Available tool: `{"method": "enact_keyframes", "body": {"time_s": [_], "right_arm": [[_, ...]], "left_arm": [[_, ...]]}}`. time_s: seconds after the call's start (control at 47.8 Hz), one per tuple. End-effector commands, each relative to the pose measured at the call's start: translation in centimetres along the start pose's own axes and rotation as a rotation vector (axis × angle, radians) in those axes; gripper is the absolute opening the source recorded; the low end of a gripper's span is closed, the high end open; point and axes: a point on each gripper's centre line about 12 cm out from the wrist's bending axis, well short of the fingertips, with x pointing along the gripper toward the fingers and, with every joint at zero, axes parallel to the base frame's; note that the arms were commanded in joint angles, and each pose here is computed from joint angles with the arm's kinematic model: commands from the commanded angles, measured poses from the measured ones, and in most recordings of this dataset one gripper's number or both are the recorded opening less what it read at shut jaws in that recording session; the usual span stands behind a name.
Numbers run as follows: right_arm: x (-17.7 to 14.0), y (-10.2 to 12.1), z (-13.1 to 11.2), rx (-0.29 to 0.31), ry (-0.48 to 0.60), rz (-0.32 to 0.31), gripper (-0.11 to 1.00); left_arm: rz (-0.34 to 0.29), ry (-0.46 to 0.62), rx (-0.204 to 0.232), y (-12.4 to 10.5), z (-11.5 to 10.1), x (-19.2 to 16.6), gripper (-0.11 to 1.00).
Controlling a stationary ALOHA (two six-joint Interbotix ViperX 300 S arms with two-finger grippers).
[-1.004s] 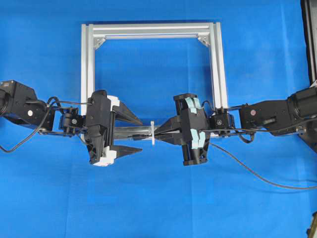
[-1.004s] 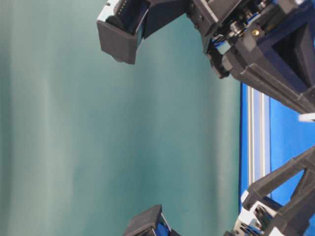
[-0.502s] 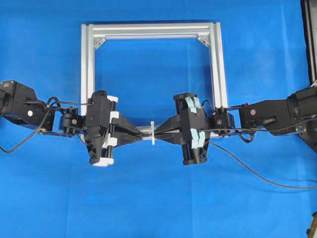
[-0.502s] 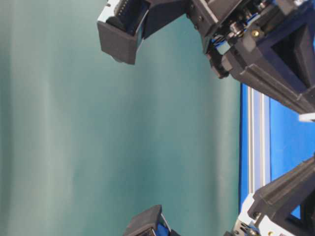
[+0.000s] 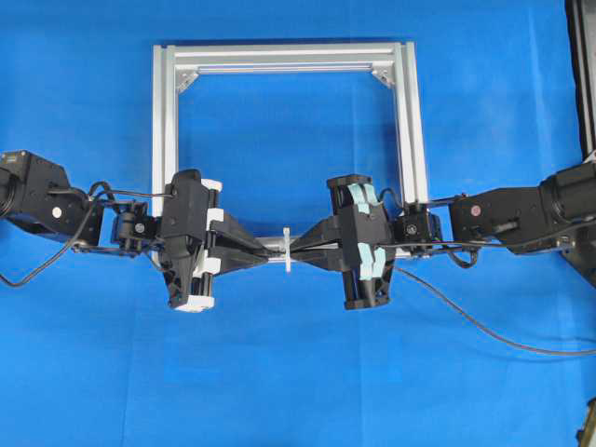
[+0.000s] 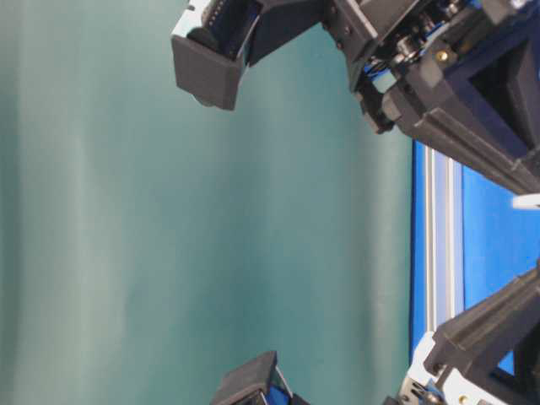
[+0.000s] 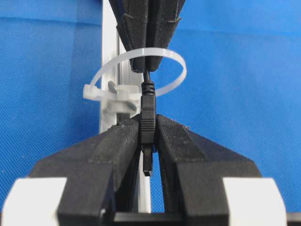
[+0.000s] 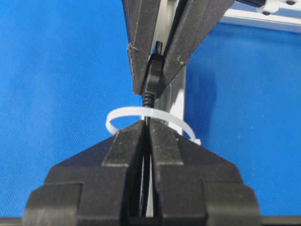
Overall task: Insert the wire through the string loop located in the center.
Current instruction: 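Open the right gripper and pull the cable leftward through the loop with the left gripper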
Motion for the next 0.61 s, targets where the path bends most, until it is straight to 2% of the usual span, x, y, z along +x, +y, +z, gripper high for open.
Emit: {"method": "enact_keyframes", "body": {"time_s": [0.0, 0.063, 0.125, 0.335, 0.376, 0.46, 0.586], "right_arm": [[-0.3, 0.1, 1.1, 0.005, -0.029, 0.003, 0.02], [-0.4, 0.1, 1.2, 0.008, -0.034, 0.003, 0.12], [-0.5, 0.1, 1.2, 0.008, -0.031, 0.003, 0.27], [-1.4, 0.1, 1.2, 0.005, -0.02, 0.002, 0.86], [-1.6, 0.1, 1.3, 0.005, -0.024, 0.003, 0.86], [-2.2, 0.1, 1.2, 0.005, -0.027, 0.003, 0.79], [-2.9, 0.0, 0.8, 0.007, -0.023, 0.003, 0.8]], "left_arm": [[-0.009, -0.036, 0.002, -0.3, 1.1, -0.5, 0.08], [-0.01, -0.042, 0.002, -0.3, 1.3, -0.8, 0.08], [-0.01, -0.045, 0.002, -0.3, 1.4, -1.1, 0.08], [-0.007, -0.022, -0.003, -0.1, 0.6, -2.0, 0.08], [-0.006, -0.015, -0.006, 0.0, 0.3, -2.3, 0.08], [-0.003, 0.005, -0.006, 0.1, -0.5, -3.3, 0.08], [0.001, 0.026, -0.005, 0.4, -1.4, -5.0, 0.08]]}}
